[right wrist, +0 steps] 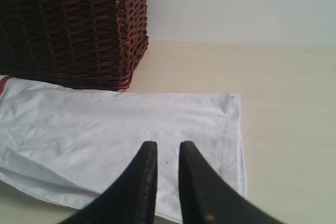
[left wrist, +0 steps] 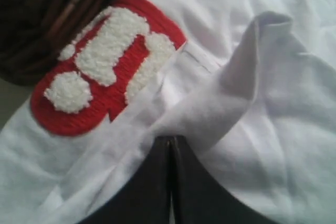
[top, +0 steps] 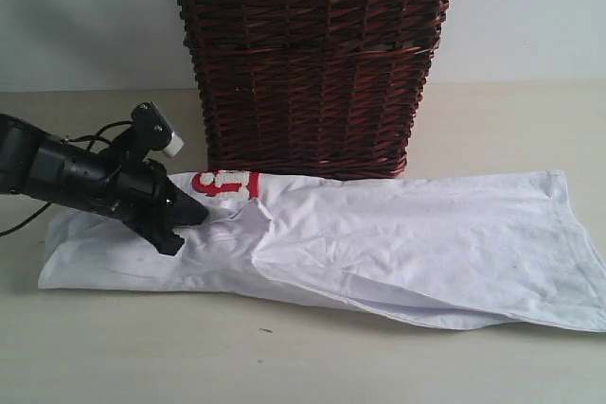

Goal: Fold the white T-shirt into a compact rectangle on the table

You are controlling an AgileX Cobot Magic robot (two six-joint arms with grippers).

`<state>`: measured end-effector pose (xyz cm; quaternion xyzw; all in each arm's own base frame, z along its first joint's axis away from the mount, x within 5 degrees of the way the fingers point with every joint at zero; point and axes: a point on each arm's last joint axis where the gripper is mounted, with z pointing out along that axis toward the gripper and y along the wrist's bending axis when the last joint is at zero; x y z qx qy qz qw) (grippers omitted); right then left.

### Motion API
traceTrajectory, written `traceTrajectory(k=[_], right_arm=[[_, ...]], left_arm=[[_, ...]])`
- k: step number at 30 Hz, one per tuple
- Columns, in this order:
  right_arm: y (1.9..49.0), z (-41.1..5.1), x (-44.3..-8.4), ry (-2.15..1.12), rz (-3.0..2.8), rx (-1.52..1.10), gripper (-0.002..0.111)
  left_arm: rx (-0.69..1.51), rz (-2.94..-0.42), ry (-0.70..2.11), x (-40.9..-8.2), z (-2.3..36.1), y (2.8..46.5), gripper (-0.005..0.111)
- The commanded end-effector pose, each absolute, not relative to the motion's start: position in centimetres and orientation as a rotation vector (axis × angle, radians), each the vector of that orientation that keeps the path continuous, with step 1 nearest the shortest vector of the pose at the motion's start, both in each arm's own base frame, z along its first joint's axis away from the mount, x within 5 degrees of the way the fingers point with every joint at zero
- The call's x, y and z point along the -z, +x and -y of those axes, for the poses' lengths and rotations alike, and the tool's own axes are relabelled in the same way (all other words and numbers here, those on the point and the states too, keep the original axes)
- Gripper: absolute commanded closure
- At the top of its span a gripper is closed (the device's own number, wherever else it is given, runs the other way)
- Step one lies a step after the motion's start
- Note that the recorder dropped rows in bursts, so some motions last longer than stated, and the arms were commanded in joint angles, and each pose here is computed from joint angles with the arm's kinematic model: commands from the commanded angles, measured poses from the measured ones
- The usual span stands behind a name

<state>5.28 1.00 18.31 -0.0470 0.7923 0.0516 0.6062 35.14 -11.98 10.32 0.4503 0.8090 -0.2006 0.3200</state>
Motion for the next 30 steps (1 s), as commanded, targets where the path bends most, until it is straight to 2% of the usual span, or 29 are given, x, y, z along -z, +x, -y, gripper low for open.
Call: traceTrajectory(k=[1, 6, 10, 14, 15, 16, 18, 20, 24, 30], right_arm=[[5.3, -1.0, -18.3, -0.11, -1.82, -0.112, 0.092], [5.3, -1.0, -18.3, -0.11, -1.82, -0.112, 0.092], [5.3, -1.0, -18.3, -0.11, -1.82, -0.112, 0.092], [5.3, -1.0, -18.3, -0.11, -1.82, -0.112, 0.092], [5.3, -1.0, -18.3, -0.11, -1.82, -0.112, 0.092], [5.3, -1.0, -18.3, -0.11, -1.82, -0.112, 0.092], [5.3, -1.0, -18.3, -0.11, -1.82, -0.112, 0.092], [5.3, -1.0, -18.3, -0.11, -1.82, -0.112, 0.092], [5.3, -1.0, -18.3, -0.11, -1.82, -0.112, 0.092], [5.3, -1.0, -18.3, -0.11, -1.82, -0.112, 0.092]], left_arm=[[0.441, -2.169, 1.008, -10.1, 12.0, 37.6, 0.107], [0.386, -2.169, 0.82, -11.6, 11.6, 39.7, 0.107], [0.373, -2.165, 0.914, -11.9, 10.7, 38.4, 0.107], [0.832, -1.995, 1.168, -13.9, 9.0, 33.5, 0.107], [0.888, -2.01, 1.238, -12.9, 8.4, 32.2, 0.107], [0.854, -2.038, 1.267, -12.1, 8.2, 31.9, 0.107], [0.651, -2.195, 1.208, -8.8, 7.1, 32.7, 0.107], [0.629, -2.236, 1.174, -7.6, 6.9, 33.3, 0.107], [0.638, -2.23, 1.456, -5.9, 6.7, 31.3, 0.107], [0.778, -2.223, 1.623, -5.7, 5.7, 27.5, 0.107]])
